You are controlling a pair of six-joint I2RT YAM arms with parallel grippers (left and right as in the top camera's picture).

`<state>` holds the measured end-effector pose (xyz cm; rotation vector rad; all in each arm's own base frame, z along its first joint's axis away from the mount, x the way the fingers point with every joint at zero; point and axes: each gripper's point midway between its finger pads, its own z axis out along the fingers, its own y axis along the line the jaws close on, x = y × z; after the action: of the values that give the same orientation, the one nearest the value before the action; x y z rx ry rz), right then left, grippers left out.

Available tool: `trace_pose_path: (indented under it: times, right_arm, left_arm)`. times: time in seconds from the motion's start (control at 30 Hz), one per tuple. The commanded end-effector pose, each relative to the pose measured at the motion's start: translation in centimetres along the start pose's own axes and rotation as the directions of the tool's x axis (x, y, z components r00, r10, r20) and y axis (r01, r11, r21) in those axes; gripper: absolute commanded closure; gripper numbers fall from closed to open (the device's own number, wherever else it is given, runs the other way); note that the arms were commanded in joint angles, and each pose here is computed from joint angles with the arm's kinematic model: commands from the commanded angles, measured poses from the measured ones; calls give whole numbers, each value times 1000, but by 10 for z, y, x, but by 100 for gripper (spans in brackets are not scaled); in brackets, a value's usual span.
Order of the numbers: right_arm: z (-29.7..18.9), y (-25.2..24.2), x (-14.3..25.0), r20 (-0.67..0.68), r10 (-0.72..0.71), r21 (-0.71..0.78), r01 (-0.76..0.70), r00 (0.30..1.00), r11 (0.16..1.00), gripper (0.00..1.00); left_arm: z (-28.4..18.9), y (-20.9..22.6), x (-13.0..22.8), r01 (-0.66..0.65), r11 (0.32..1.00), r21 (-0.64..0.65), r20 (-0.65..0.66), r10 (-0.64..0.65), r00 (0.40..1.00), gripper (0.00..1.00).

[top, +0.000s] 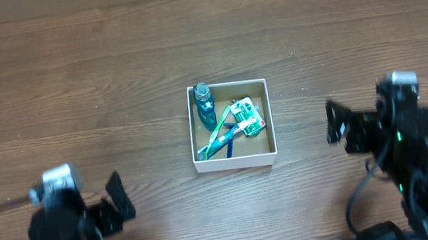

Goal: Pack container

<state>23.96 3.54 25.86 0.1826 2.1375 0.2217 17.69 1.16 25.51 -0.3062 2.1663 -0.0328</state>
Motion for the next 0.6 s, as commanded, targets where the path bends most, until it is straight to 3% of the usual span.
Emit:
trace_pose_path:
  times: [0.0,0.3,0.57]
  right_arm:
    - [-10,-13,21,44,6,12,-6,999,1000,0]
    - [-12,-24,53,-75,-5,52,9,997,999,0]
    - [-12,-24,54,-81,-6,55,10,997,998,0]
  left_arm:
    - [-8,5,9,50,999,17,69,-51,996,0]
    - [-8,11,27,37,999,-7,3,-37,999,0]
    - [-8,15,40,25,999,-25,-50,-27,998,0]
